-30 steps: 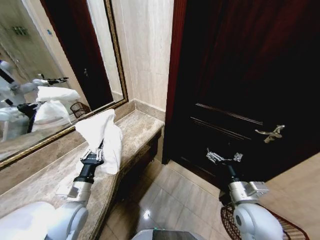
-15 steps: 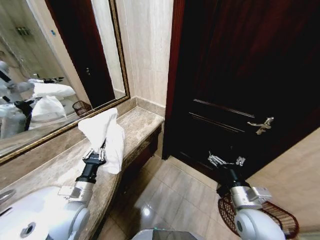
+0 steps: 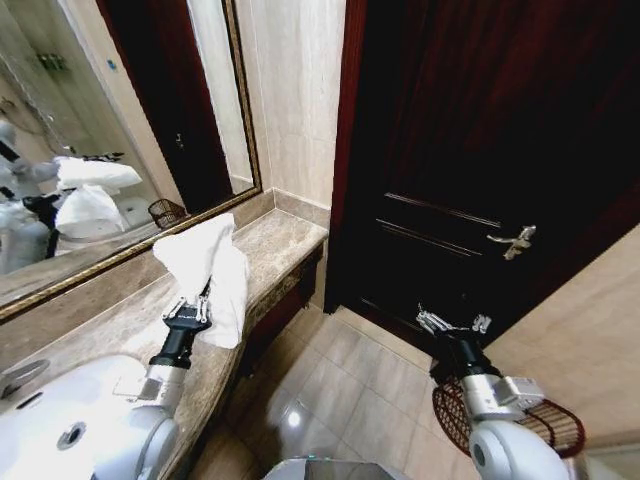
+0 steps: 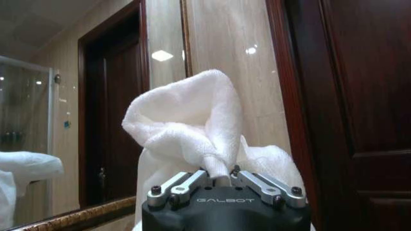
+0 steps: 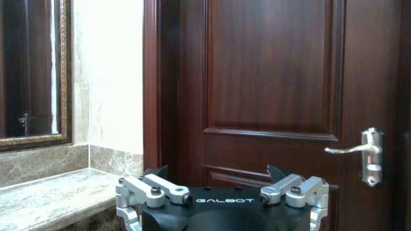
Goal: Discard the used towel into the hamper.
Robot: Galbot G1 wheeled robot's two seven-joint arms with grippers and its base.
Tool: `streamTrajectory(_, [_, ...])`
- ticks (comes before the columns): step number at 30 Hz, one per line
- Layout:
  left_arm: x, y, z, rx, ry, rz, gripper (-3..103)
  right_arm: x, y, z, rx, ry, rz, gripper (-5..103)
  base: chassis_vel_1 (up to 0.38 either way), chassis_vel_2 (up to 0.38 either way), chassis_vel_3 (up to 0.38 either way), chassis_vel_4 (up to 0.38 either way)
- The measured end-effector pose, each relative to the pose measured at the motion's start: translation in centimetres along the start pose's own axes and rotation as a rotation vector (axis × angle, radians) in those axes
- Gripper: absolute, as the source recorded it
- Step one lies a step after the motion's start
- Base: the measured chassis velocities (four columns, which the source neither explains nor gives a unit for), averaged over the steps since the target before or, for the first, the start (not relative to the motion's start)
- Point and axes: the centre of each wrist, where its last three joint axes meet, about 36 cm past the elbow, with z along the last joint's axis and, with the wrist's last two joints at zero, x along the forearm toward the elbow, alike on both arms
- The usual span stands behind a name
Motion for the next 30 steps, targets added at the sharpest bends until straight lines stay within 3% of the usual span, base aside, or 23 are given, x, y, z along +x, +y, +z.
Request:
streamTrajectory(16, [0.1,-1.5,0.0,-0.016,-0.001,0.017,9,-0.9,-0.2,0.2,-0.028,-0.046,0.038,100,0.055,-0.058,-0.062,0.051])
streamTrajectory(30, [-0.1,-2.3,0.3,-0.006,0.016,0.019,9,-1.3,-0.4,0.4,-0.039,-0.051,0.052,100,-0.07,-0.055,-0.042,-0.07])
